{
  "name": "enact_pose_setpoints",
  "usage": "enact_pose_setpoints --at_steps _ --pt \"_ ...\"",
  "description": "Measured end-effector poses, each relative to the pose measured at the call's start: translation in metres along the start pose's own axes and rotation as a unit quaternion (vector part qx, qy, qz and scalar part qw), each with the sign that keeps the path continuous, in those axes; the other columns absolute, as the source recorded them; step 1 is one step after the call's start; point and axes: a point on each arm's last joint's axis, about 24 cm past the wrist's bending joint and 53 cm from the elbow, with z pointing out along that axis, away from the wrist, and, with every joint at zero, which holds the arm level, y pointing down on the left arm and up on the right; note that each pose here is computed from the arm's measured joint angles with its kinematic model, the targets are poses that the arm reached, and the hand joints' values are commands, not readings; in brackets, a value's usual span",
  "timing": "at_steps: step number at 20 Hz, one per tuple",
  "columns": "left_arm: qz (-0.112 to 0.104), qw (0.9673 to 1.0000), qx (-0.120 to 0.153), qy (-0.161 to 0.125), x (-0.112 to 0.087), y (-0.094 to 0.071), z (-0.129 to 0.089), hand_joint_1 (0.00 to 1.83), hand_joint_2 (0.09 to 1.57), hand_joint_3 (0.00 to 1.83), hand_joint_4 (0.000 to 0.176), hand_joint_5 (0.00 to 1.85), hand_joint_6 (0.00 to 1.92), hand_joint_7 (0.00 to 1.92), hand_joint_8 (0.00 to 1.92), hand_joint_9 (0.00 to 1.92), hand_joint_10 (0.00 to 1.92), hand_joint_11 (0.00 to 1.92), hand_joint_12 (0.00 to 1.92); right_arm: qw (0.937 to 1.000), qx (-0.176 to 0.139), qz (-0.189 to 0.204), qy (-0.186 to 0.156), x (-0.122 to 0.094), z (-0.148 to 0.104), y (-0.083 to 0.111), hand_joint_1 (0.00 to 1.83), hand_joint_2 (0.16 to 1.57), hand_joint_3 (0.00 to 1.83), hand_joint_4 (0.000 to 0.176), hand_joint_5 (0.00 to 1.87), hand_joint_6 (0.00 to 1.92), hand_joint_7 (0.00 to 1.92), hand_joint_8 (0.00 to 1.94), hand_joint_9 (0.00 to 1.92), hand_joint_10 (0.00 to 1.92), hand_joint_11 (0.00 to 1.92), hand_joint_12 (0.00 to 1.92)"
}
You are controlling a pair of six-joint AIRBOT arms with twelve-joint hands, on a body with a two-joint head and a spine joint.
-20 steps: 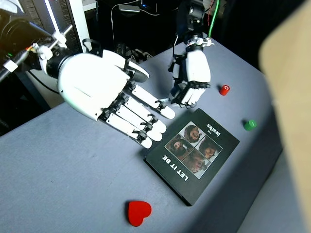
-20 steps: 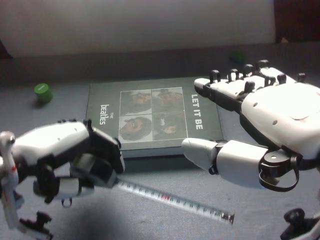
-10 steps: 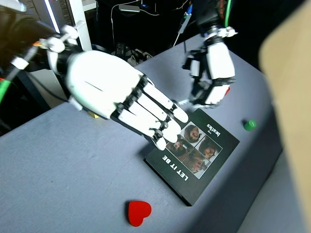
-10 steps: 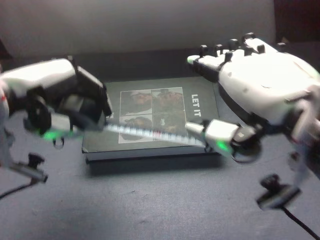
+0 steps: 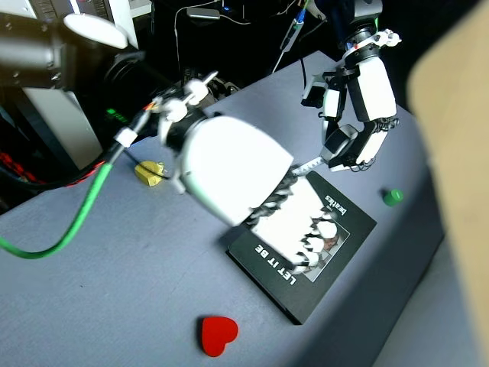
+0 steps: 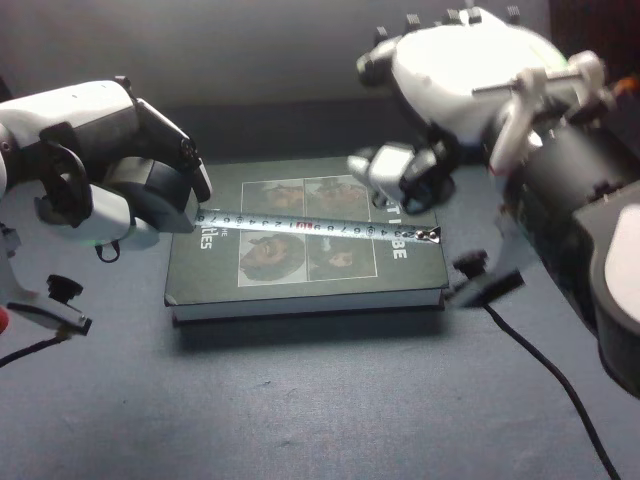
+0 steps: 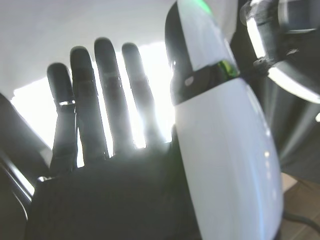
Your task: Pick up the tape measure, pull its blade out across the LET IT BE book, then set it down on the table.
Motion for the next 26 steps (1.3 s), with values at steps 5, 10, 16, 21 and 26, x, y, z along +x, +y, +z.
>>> enact_pose_setpoints --at_steps 5,10,16,21,26 --pt "0.008 1.0 0.001 0.001 -0.003 0.0 0.001 1.38 1.11 0.0 0.0 0.97 0.89 0.89 1.03 1.0 1.17 1.06 0.87 0.999 0.021 0.01 0.039 0.019 -0.009 0.0 0.89 1.14 0.0 0.0 0.58 0.02 0.67 0.03 0.6 0.05 0.15 1.14" --pt "0.02 0.9998 0.005 -0.006 -0.013 -0.001 0.003 1.38 1.11 0.0 0.0 0.97 0.9 0.88 1.02 1.01 1.16 1.05 0.86 0.9989 0.008 -0.007 0.045 0.028 -0.015 0.012 0.89 1.14 0.0 0.0 0.6 0.02 0.7 0.03 0.62 0.05 0.16 1.14" --pt "0.023 0.9996 0.0 -0.014 -0.016 -0.004 0.006 1.38 1.11 0.0 0.0 0.98 0.89 0.89 1.01 0.99 1.18 1.04 0.86 0.9983 0.004 0.012 0.058 0.045 -0.018 0.021 0.89 1.14 0.0 0.0 0.61 0.01 0.71 0.01 0.63 0.04 0.18 1.14" --pt "0.009 0.9996 -0.009 -0.024 -0.021 -0.002 0.005 1.38 1.11 0.0 0.0 0.98 0.9 0.89 1.01 0.99 1.18 1.06 0.86 0.9986 0.015 0.008 0.05 0.048 -0.004 0.014 0.89 1.14 0.0 0.0 0.61 0.01 0.71 0.01 0.64 0.04 0.17 1.14" --pt "0.001 0.9994 -0.016 -0.031 -0.023 0.0 0.004 1.38 1.11 0.0 0.0 0.97 0.91 0.88 1.02 1.0 1.17 1.05 0.86 0.9987 0.016 0.009 0.049 0.048 0.0 0.013 0.88 1.14 0.0 0.0 0.61 0.01 0.71 0.01 0.64 0.04 0.17 1.15"
